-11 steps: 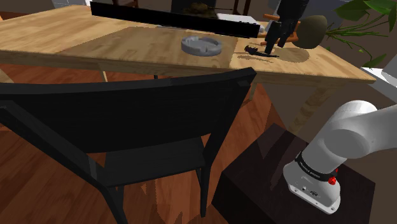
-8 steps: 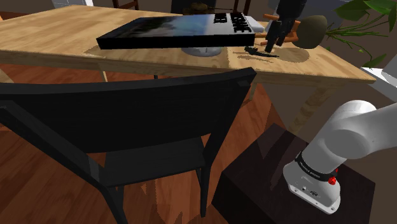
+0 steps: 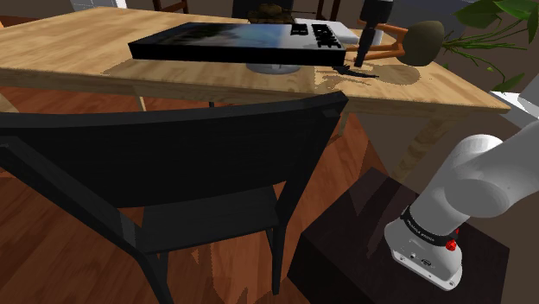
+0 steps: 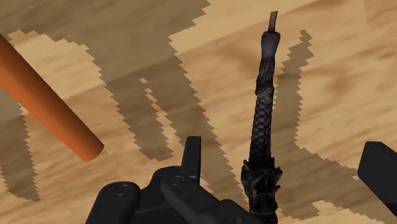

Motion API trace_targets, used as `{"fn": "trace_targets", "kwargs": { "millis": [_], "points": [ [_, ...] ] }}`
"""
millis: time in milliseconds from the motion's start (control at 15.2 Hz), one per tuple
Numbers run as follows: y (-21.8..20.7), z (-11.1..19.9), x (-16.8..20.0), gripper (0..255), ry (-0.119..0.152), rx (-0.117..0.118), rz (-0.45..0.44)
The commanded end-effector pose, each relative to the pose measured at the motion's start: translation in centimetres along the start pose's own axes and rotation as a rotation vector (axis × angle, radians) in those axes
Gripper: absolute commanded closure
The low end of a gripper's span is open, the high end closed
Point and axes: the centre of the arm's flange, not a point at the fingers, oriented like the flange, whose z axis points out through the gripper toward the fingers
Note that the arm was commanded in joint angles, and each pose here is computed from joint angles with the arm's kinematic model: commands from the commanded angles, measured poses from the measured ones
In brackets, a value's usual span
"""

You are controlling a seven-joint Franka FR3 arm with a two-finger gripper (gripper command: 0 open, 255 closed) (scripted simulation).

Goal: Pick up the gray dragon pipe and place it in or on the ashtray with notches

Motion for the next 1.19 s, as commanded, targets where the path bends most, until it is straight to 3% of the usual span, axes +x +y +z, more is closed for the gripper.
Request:
{"fn": "trace_targets", "kwargs": {
  "millis": [0,330,858,924,1122],
  "points": [
    [0.4,1.0,0.2,0,-0.001,0.004,-0.018],
    [0.3,3.4,0.2,0,-0.001,0.004,-0.018],
    [0.4,3.4,0.2,0,-0.001,0.004,-0.018],
    [0.4,3.4,0.2,255,-0.001,0.004,-0.018],
    [0.3,3.4,0.3,255,-0.001,0.003,-0.018]
  ]
}}
